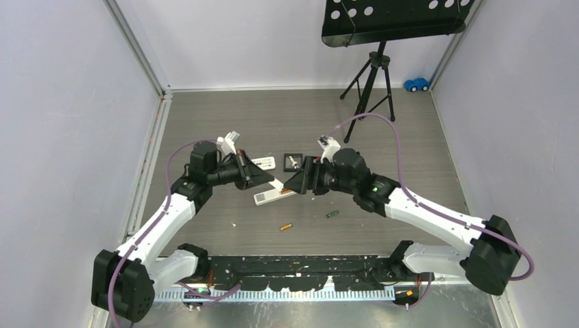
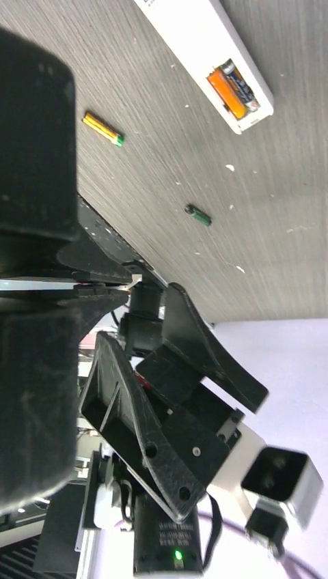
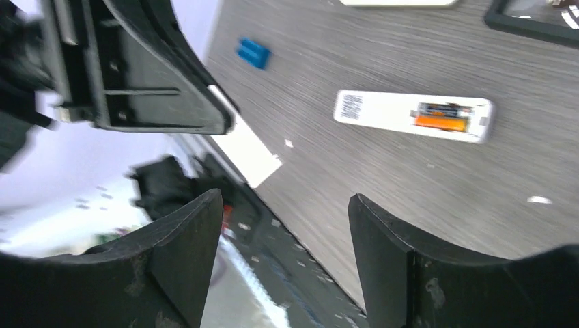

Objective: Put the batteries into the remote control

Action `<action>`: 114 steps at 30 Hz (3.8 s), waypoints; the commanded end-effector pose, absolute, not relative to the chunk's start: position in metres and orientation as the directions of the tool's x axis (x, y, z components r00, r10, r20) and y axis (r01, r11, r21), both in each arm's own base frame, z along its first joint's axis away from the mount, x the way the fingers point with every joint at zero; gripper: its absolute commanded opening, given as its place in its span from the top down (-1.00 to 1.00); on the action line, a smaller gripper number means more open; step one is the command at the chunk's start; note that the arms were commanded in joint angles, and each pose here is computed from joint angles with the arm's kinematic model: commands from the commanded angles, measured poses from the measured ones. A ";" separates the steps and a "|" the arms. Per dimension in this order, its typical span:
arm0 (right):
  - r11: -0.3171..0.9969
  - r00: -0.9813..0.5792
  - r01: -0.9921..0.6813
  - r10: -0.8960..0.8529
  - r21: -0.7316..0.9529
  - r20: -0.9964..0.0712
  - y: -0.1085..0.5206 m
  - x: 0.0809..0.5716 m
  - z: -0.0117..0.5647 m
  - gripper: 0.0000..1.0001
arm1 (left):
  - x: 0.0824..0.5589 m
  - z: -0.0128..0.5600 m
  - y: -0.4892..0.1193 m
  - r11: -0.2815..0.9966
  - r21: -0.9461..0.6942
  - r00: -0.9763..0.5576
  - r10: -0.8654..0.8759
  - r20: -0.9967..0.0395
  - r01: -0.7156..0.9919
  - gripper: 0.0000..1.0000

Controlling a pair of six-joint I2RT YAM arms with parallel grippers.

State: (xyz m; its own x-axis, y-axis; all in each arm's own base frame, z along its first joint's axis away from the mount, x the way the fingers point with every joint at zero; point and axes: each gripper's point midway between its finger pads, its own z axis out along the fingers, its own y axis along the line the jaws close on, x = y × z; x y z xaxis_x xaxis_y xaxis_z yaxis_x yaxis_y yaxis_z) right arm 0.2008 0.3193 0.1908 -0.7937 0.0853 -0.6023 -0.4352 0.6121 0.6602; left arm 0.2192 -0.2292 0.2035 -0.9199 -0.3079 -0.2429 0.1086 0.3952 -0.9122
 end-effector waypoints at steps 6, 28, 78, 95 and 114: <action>0.193 -0.797 -0.216 0.531 0.957 -0.287 0.342 0.222 0.278 -0.39 | 0.247 0.267 -0.221 0.247 -0.954 -0.788 -0.547 -0.281 0.169 1.00; 0.075 -0.818 -0.206 0.535 0.976 -0.213 0.362 0.234 0.279 0.99 | 0.239 0.257 -0.216 0.244 -0.963 -0.782 -0.575 -0.240 0.117 0.95; 0.630 -0.848 -0.346 0.108 0.695 -0.519 0.330 0.281 0.091 0.99 | 0.225 0.035 -0.188 0.824 -0.543 -0.949 -0.281 -0.141 -0.163 0.80; 0.656 -0.901 -0.254 0.106 0.710 -0.420 0.331 0.276 0.072 0.99 | 0.246 0.038 -0.182 0.859 -0.496 -0.937 -0.268 -0.224 -0.127 0.82; 0.735 -0.929 -0.180 0.092 0.654 -0.358 0.318 0.272 0.045 0.98 | 0.253 0.065 -0.147 0.902 -0.394 -0.861 -0.335 -0.381 -0.177 -0.01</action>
State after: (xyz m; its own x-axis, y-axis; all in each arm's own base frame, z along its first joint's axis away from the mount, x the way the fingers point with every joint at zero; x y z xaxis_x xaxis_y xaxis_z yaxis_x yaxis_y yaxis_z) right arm 0.2733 0.3235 0.0600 -0.9236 0.1141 -0.3660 -0.1927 0.6873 0.7004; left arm 0.2450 -0.1532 0.0655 -0.8740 -0.3341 -0.3528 -0.1648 0.8869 -0.4316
